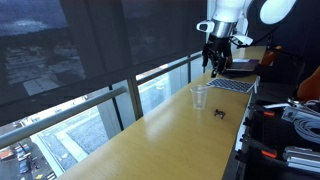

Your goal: Put the straw in the plastic cup

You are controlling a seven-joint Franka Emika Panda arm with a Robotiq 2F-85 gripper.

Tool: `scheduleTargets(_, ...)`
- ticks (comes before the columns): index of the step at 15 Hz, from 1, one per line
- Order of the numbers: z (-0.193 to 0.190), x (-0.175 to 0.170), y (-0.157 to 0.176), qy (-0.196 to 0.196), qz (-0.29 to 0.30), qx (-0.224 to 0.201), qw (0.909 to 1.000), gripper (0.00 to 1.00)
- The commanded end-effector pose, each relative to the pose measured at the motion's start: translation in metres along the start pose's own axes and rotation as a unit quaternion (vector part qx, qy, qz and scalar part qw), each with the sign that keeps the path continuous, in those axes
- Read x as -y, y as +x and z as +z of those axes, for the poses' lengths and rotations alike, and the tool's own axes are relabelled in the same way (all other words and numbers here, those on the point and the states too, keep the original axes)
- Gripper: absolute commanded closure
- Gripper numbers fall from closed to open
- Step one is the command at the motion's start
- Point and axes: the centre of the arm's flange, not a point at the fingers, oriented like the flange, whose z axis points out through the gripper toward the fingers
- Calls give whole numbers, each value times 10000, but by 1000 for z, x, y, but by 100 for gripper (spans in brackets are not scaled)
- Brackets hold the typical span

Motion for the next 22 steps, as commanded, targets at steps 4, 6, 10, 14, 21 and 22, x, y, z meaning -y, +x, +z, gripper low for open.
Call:
scheduleTargets(4,10,33,7,106,-147,-44,9998,0)
scheduleTargets(6,16,39,5,149,-174,5,9997,0)
scheduleTargets(10,26,34,-3,200,-132,91,9997,0)
scheduleTargets(14,28,22,-7,150,-129,102,9998,0)
scheduleTargets(21,26,-4,-4,59,42,51,10000,0)
scheduleTargets(22,26,-4,-3,54,50,43,10000,0)
